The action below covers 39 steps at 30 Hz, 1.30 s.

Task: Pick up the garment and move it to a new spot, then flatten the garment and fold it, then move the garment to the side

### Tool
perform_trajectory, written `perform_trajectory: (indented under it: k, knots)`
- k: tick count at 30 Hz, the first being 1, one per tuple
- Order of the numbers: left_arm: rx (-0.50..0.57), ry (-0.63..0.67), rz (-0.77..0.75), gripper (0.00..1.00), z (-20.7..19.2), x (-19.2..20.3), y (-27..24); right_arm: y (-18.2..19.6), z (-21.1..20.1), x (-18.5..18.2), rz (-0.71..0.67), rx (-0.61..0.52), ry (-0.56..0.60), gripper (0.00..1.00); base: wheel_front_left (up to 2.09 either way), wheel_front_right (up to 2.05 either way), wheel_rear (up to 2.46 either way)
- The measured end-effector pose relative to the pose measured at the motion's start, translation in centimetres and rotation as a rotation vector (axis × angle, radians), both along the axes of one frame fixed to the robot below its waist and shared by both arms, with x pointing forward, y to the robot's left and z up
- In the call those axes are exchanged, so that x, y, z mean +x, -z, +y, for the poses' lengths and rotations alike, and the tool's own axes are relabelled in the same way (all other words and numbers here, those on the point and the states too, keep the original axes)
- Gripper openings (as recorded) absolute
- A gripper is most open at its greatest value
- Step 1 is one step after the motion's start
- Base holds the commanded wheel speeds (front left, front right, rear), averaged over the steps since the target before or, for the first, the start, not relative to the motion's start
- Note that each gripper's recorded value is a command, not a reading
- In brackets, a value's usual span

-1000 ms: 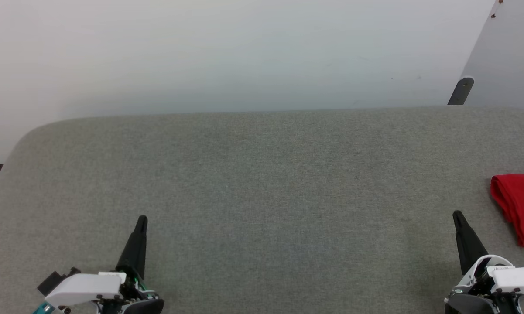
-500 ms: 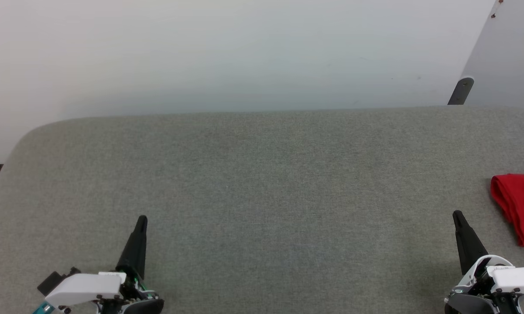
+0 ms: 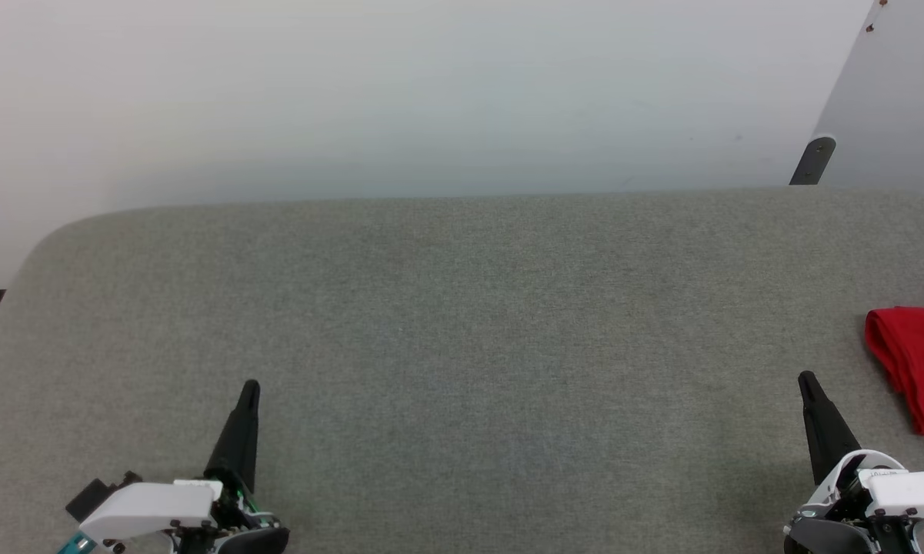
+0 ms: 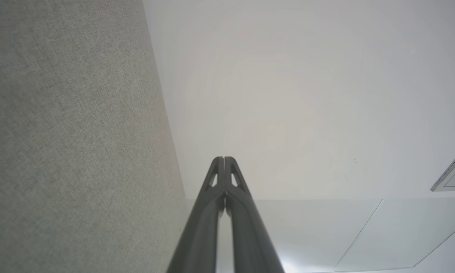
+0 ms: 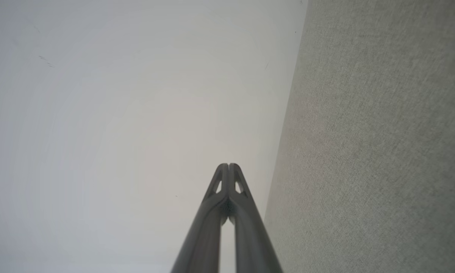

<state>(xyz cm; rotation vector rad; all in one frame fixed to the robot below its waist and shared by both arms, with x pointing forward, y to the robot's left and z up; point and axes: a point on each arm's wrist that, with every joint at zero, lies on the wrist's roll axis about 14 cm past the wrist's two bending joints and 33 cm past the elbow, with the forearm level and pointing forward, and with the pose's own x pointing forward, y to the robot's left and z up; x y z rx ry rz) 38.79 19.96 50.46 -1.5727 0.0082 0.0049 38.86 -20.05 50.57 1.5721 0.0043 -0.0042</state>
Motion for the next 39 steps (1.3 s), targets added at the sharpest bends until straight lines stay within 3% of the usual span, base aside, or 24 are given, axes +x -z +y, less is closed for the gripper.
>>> perform_trajectory:
  k: [39]
  knots:
    - [0.0, 0.0, 0.0, 0.0, 0.01, 0.0, 0.0, 0.0, 0.01, 0.0, 0.0, 0.0, 0.0, 0.0, 0.0, 0.0, 0.0]
